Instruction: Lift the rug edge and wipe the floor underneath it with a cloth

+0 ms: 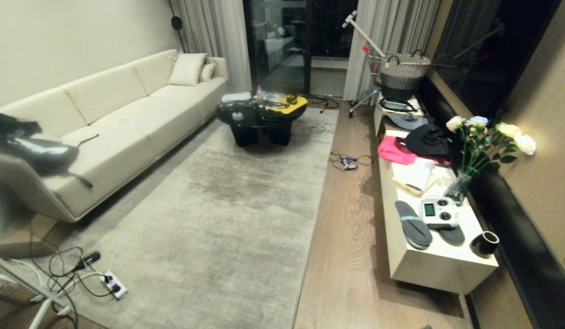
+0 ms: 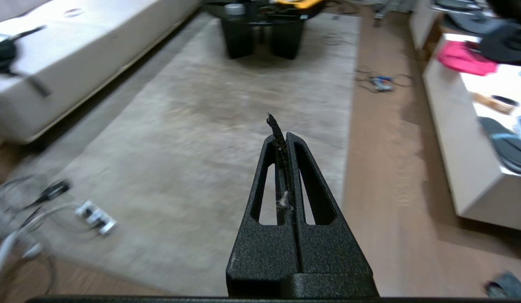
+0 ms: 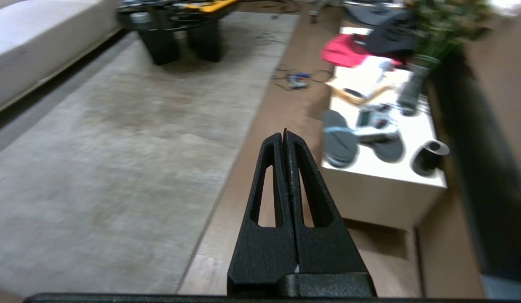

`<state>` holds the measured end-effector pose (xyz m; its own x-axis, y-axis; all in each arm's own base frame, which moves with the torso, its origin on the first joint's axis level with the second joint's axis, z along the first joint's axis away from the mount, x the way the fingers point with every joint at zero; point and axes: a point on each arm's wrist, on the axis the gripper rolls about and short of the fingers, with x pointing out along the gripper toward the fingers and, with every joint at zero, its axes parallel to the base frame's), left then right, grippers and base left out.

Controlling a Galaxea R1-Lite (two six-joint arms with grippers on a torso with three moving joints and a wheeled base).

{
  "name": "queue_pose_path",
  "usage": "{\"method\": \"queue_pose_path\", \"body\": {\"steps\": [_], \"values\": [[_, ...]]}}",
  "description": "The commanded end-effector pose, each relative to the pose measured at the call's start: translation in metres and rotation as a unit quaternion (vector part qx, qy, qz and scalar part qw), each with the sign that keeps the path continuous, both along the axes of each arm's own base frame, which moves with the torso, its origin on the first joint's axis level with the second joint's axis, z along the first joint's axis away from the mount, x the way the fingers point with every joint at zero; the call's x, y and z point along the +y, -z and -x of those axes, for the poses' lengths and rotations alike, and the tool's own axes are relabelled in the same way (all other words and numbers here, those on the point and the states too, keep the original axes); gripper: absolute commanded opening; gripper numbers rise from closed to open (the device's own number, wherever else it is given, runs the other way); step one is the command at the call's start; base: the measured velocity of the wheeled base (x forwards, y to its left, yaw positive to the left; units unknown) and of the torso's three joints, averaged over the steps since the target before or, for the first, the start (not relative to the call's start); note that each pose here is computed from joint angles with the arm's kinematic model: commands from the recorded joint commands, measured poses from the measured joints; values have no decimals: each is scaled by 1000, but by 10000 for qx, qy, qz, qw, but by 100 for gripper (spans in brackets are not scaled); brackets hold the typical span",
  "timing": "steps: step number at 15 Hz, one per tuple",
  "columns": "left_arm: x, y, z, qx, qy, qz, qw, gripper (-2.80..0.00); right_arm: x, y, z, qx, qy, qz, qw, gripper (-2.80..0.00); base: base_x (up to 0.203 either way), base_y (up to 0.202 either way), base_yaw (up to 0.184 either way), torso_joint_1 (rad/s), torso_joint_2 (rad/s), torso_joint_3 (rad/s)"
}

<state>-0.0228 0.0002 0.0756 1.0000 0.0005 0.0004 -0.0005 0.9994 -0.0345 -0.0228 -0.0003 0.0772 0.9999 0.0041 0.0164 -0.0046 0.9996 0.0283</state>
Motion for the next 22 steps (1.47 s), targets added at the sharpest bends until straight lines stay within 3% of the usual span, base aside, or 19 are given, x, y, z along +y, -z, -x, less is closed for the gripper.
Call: {"method": "queue_pose_path", "body": {"steps": [1, 5, 22], "values": [[0, 0, 0, 2, -5, 4, 10000, -280, 0, 0, 0, -2, -2, 3, 10000, -280, 2, 9, -172, 7, 2, -2], [0, 0, 0, 2, -5, 4, 10000, -280, 0, 0, 0, -2, -2, 3, 10000, -280, 3, 6, -120, 0, 3, 2], [0, 0, 0, 2, -5, 4, 10000, -280, 0, 0, 0, -2, -2, 3, 10000, -280, 0, 0, 0, 0, 0, 0]]}}
